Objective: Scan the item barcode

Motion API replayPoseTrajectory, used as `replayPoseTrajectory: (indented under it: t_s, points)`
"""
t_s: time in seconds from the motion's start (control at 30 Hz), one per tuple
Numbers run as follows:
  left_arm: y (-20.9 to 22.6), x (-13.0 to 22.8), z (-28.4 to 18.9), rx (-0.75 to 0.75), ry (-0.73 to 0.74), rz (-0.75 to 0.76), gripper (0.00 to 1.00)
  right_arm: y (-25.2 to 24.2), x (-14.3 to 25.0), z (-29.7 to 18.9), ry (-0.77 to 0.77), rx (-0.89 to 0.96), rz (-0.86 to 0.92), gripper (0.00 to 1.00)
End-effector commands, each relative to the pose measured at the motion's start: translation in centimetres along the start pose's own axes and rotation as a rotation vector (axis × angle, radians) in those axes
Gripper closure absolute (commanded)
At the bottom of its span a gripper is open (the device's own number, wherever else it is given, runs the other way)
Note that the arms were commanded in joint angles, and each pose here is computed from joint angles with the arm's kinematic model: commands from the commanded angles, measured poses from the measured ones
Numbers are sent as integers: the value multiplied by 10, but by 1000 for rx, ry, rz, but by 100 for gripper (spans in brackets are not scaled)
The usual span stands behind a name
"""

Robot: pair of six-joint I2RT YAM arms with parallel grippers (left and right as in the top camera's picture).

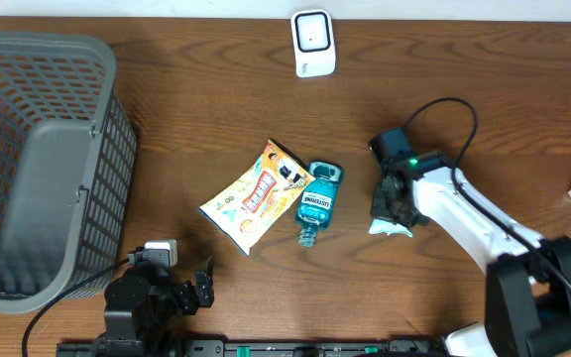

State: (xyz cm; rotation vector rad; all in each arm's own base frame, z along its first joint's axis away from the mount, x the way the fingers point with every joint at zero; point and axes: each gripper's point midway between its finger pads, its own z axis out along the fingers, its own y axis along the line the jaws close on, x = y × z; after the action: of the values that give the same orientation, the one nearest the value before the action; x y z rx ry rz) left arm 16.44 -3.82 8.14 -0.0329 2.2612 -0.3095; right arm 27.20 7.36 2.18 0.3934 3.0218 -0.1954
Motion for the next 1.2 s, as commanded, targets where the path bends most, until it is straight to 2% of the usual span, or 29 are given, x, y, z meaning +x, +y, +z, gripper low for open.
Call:
replayPoseTrajectory:
  t_s: [0.0, 0.23, 0.47, 0.5, 0.53, 0.6, 0.63, 0.67, 0.7, 0.9, 1.03, 1.1, 1.17]
  points:
    - [3, 8, 0, -16, 31, -7, 1, -8, 9, 25, 66, 87, 62, 99]
    - [3, 8, 0, -16, 31, -8, 1, -6, 25, 49, 168, 116, 97, 99]
    - [3, 8, 0, -16, 31, -7, 1, 4, 2, -13, 88, 16, 40, 99]
    - [3, 8, 0, -16, 31, -8, 1, 6, -1, -25, 72, -7, 44, 94]
    - [3, 8, 0, -16, 31, -7, 1, 8, -3, -34, 60, -30, 47, 82]
    - [3, 8, 0, -16, 31, -8, 1, 14, -8, -53, 21, -96, 56, 41]
    - [3, 8, 0, -16, 31, -7, 1, 17, -11, -59, 1, -127, 59, 29]
    - [3, 8, 0, -16, 31, -8, 1, 20, -13, -64, -16, -149, 61, 8]
    - [3, 8, 0, -16, 31, -7, 1, 22, -15, -69, -36, -170, 62, 1]
    - [3, 8, 0, -16, 31, -8, 1, 29, -25, -71, -77, -196, 64, 1]
    - [3, 8, 0, -16, 31, -8, 1, 28, -18, -52, -16, -141, 115, 2]
    - [3, 8, 0, -16, 31, -7, 1, 30, -14, -42, 8, -110, 122, 16]
    - [3, 8, 0, -16, 31, -7, 1, 28, -10, -31, 21, -54, 136, 25]
